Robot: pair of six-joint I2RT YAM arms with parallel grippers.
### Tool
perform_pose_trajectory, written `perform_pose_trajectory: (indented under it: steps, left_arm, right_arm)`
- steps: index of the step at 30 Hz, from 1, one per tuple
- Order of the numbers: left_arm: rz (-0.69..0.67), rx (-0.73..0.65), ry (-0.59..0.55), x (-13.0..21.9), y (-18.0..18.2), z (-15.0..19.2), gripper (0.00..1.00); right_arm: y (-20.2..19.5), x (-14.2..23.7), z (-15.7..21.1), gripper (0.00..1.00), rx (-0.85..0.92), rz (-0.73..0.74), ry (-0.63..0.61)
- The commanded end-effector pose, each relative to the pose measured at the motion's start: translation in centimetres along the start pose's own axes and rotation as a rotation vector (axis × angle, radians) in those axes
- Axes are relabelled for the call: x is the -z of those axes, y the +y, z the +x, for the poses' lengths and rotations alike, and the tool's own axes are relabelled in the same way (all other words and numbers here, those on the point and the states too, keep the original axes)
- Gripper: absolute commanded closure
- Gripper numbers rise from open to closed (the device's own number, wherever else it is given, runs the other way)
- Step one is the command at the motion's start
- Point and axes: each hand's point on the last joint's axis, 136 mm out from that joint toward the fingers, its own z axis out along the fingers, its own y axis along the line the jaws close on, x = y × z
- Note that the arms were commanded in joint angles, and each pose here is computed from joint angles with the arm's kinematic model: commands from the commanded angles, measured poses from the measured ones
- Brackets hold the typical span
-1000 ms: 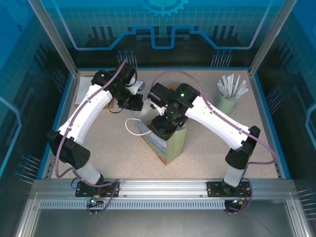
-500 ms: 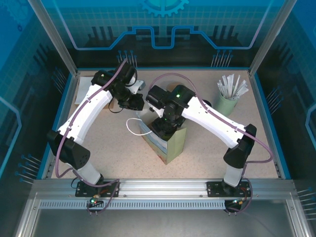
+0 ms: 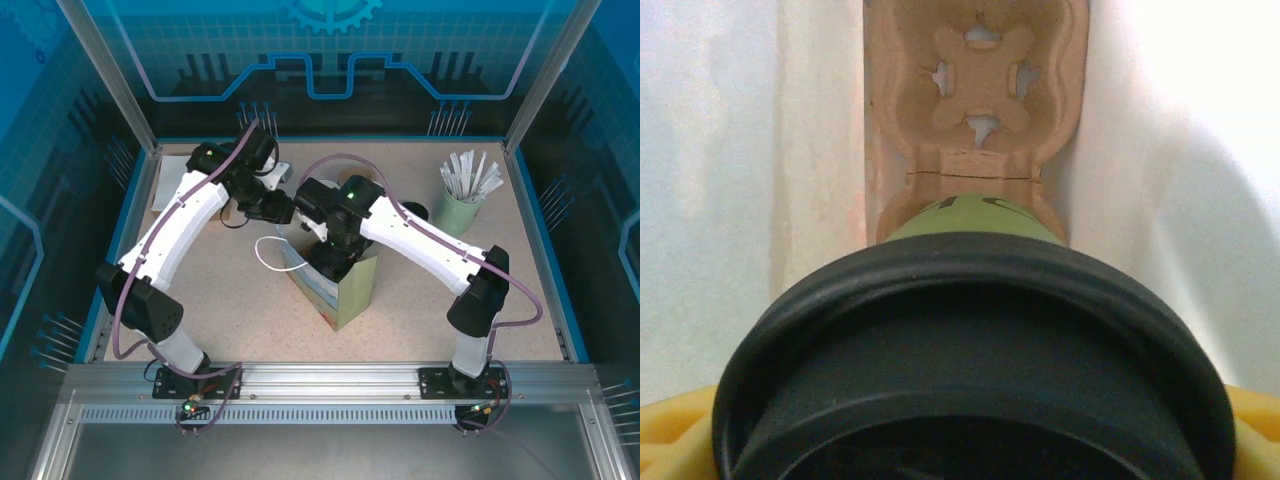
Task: Pack the takeout coffee
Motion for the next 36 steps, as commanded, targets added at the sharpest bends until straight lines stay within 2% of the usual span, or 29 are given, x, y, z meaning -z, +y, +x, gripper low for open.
perform_pose_trajectory:
  steps: [1, 10, 19, 36]
  left_arm:
    - [-0.068, -0.008, 0.054, -1.0, 1.3, 1.0, 0.62]
    - [-0.073, -0.008, 0.047, -1.0, 1.3, 0.9, 0.60]
    - [-0.017, -0.002, 0.028, -0.5, 0.3, 0.4, 0.58]
    - [-0.043, -0.006, 0.036, -0.6, 0.7, 0.4, 0.54]
  right_arm:
    - [-0.4, -0.5, 0.0, 0.16, 0.002, -0.003, 0.006]
    - [-0.5, -1.7, 0.4, 0.16, 0.005, -0.002, 0.019]
    - [-0.7, -2.8, 0.4, 0.16, 0.007, 0.003, 0.032]
    - [-0.8, -6.3, 1.1, 0.16, 0.014, -0.023, 0.056]
